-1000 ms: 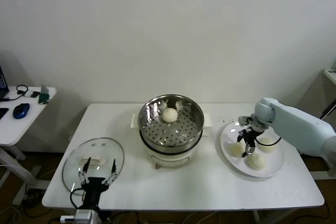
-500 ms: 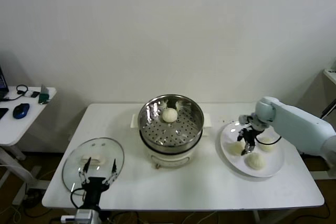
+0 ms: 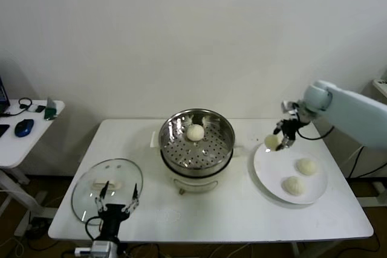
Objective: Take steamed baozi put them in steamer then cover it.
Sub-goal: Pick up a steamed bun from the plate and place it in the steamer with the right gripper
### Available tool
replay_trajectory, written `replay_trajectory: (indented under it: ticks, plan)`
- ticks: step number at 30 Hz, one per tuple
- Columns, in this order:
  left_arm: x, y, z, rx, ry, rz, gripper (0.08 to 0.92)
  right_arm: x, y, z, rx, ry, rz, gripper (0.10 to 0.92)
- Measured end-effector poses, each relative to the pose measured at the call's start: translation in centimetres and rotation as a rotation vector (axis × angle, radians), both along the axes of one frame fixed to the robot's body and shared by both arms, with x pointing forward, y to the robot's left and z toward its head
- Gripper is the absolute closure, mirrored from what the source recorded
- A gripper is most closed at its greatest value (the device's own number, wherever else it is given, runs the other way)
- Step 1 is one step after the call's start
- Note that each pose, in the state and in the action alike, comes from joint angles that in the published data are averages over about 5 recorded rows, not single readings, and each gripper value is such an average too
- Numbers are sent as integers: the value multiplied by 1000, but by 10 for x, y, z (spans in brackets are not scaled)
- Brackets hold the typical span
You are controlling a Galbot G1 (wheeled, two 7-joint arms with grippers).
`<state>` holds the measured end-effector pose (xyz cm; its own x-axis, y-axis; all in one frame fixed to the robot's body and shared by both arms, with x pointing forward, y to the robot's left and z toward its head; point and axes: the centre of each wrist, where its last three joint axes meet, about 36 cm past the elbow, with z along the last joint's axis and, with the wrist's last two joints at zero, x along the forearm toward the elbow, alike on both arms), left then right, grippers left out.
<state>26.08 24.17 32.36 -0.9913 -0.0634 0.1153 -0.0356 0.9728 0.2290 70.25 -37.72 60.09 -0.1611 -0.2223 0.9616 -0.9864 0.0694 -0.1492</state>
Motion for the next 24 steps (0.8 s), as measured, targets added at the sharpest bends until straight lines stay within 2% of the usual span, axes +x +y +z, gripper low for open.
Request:
replay_trajectory:
  ticks: [6, 11, 18, 24]
  plan:
    - [4, -6, 1, 3, -9, -12, 177, 12, 34, 64, 87, -50, -6, 377]
    - [6, -6, 3, 13, -18, -20, 177, 20, 79, 95, 144, -63, 10, 377]
    - [6, -3, 5, 23, -25, -27, 177, 30, 157, 114, 170, -62, 75, 377]
    - [5, 0, 6, 36, -27, -37, 177, 33, 222, 107, 152, -53, 137, 379]
